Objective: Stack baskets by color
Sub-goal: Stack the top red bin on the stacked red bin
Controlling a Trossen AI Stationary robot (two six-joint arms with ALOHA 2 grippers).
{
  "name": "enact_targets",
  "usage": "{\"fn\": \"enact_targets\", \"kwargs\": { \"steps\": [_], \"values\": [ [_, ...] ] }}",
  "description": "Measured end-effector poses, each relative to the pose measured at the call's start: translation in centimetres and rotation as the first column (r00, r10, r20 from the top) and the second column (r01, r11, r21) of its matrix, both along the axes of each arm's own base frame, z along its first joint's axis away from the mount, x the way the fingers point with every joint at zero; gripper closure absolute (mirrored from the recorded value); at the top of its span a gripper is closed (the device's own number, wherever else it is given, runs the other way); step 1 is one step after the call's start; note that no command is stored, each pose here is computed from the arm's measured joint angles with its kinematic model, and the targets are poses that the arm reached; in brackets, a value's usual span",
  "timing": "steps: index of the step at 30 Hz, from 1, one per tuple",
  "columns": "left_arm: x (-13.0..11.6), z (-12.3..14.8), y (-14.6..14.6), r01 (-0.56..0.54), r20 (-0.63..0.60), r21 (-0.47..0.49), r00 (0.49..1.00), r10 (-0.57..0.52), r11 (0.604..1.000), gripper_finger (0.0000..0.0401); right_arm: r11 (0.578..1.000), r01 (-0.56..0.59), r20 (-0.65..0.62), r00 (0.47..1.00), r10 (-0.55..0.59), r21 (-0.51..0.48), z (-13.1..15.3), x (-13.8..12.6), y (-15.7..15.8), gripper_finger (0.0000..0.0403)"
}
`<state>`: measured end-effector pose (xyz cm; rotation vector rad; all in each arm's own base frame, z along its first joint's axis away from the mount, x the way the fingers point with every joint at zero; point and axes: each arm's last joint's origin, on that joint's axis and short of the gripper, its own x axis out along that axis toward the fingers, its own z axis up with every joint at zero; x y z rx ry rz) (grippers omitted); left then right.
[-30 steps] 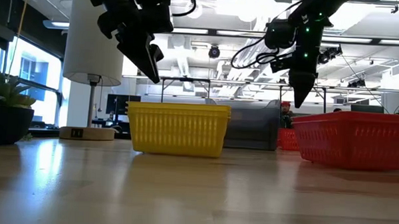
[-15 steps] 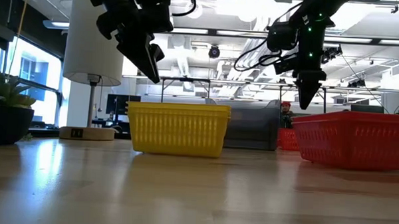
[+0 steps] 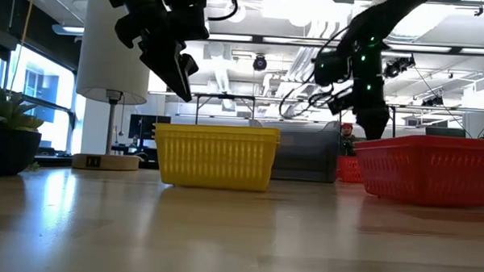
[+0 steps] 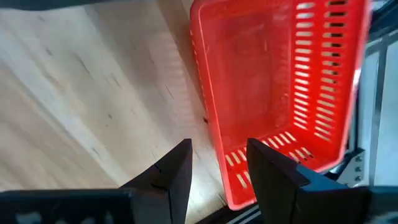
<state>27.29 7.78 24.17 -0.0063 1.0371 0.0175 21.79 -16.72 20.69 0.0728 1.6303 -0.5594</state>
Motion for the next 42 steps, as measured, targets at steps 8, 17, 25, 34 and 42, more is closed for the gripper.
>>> {"fn": "enact_targets", "kwargs": {
  "steps": [8,17,25,34,42],
  "values": [
    [-0.3,-0.2,-0.1,-0.001,-0.038,-0.011,0.999,0.0,1.0,0.029,1.0,0.026,-0.051,0.998,-0.026,0.008,-2.6,1.0,-0.9,0.0265],
    [-0.3,-0.2,-0.1,0.0,-0.037,-0.011,0.999,0.0,1.0,0.029,0.999,0.039,-0.075,0.996,-0.041,-0.018,-3.6,1.5,-1.3,0.0283],
    [-0.3,-0.2,-0.1,0.0,-0.037,-0.011,0.999,0.0,1.0,0.029,0.999,0.047,-0.073,0.996,-0.048,-0.013,-3.7,1.4,-1.4,0.039],
    [-0.3,-0.2,-0.1,-0.001,-0.037,-0.011,0.999,0.0,1.0,0.029,0.999,0.048,-0.073,0.996,-0.049,-0.015,-3.5,1.3,-1.3,0.04],
    [-0.3,-0.2,-0.1,-0.001,-0.042,-0.012,0.999,0.0,1.0,0.029,0.994,0.092,-0.031,0.995,-0.094,-0.058,-0.4,0.1,0.0,0.0402]
  ]
}}
